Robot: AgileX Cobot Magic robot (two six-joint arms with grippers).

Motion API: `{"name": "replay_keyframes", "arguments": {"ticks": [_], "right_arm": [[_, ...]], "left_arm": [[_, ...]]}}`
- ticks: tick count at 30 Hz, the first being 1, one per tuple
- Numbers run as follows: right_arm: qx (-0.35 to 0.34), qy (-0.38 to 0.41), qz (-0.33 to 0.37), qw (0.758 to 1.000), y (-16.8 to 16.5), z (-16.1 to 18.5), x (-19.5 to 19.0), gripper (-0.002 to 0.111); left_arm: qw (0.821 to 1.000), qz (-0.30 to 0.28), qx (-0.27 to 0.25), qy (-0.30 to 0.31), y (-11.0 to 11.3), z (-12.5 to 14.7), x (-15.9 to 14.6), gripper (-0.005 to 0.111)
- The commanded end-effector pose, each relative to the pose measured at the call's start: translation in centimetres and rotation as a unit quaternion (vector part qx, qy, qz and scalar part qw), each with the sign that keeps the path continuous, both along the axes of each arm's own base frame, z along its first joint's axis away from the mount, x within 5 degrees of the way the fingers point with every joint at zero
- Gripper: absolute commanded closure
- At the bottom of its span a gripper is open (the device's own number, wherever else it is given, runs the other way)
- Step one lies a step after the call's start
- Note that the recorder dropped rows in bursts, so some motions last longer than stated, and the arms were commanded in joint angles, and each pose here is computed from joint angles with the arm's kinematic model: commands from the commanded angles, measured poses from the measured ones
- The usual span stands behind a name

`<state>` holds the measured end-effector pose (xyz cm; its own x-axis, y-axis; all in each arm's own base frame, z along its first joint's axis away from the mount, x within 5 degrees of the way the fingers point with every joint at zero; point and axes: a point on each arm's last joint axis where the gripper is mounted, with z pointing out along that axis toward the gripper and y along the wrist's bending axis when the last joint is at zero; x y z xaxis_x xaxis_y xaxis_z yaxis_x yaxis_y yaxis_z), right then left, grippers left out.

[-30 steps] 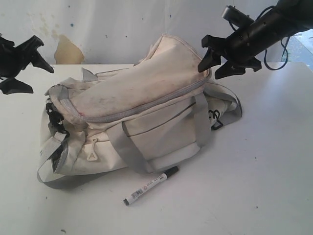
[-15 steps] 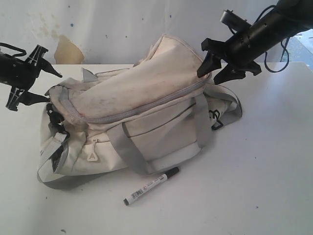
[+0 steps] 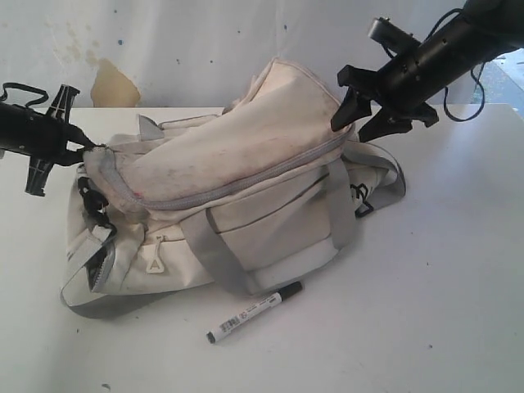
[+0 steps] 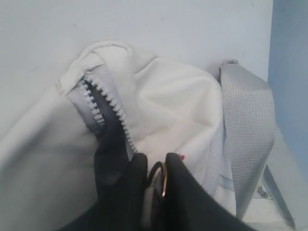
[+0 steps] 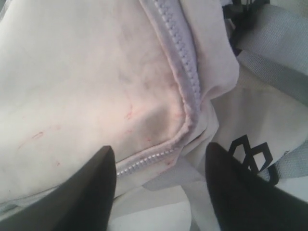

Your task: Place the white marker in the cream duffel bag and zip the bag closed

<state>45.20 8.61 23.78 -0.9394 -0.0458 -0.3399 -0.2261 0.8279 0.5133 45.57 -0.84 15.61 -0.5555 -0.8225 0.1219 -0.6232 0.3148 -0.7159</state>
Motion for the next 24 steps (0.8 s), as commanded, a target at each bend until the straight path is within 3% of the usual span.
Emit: {"name": "replay_keyframes", "arguments": {"ticks": [1,5,11,16,24], "right_arm": [[-0.011,-0.01,0.008,1.0,-0.2,1.2,-0.4,0.056],[-0.057,-0.029,0.018,0.998,-0.9,2.5,-1.0,0.059],[-0.063,-0.029,0.046,0.997,-1.0,3.5,-1.8,0.084],[-0.065,-0.025,0.057,0.996,-0.9,3.3,-2.0,0.102],[-0.065,-0.029,0.076,0.995,0.7,3.3,-2.3,0.105]], "left_arm": [[0.999,-0.03,0.022,-0.03,0.8,0.9,-0.1,0.107],[0.992,-0.069,0.07,-0.085,1.4,2.6,-0.2,0.107],[0.956,-0.141,0.174,-0.191,1.6,6.0,-0.5,0.107],[0.928,-0.18,0.213,-0.245,1.4,8.3,-1.0,0.107],[0.871,-0.284,0.227,-0.33,0.1,10.6,-2.1,0.107]]}}
